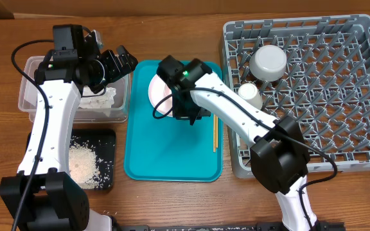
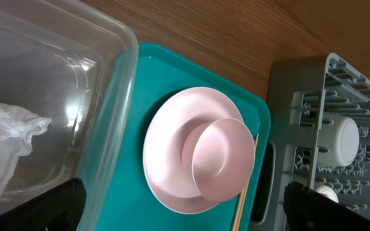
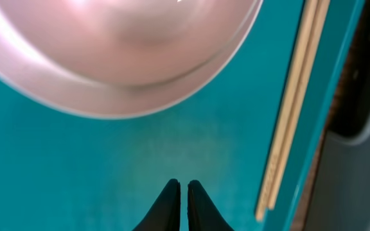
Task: Sort waste into correct bins and load items into the dishwasher
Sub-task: 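Lower the right gripper around the wooden chopsticks beside the pink plate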
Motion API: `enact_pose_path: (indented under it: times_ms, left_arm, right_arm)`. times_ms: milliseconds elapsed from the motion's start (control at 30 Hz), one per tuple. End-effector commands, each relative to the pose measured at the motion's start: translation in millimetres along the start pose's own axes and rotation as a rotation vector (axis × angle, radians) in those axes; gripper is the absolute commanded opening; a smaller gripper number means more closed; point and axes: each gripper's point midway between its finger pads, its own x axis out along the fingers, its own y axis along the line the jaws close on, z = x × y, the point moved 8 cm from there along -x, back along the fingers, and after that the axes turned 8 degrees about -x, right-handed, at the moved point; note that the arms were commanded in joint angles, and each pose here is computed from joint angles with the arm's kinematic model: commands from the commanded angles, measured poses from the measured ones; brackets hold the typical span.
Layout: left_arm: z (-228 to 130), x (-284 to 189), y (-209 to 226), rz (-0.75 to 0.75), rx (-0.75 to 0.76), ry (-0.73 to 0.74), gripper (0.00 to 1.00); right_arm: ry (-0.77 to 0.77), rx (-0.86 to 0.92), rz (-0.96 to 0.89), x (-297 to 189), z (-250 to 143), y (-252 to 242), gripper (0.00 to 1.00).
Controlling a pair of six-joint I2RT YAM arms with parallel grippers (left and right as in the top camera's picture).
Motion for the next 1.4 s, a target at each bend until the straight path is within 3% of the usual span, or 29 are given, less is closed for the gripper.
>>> enact_pose_path:
  times_ms: [0,133,500,1367]
  left_arm:
    - [4.6,-7.9,-7.7,-0.013,0.022,-0.028,1.0]
    - [4.6,-7.9,-7.7,-0.013,0.022,-0.028,1.0]
    - [4.6,-7.9,-7.7,-0.013,0.022,-0.028,1.0]
    - [4.6,-7.9,-7.7,-0.013,0.022,-0.028,1.0]
  right_arm:
    - [-0.038,0.062,-0.054,7.9,3.9,-11.1,0.08]
    - [-0.045,0.103,-0.065,16.1,12.6,-27.2,0.09]
    - [0.007,0.169,-0.091,39.2,21.4,-73.3,0.35]
    - [-0.014,0.146,-0.058,70.5,11.4,-61.2,0.36]
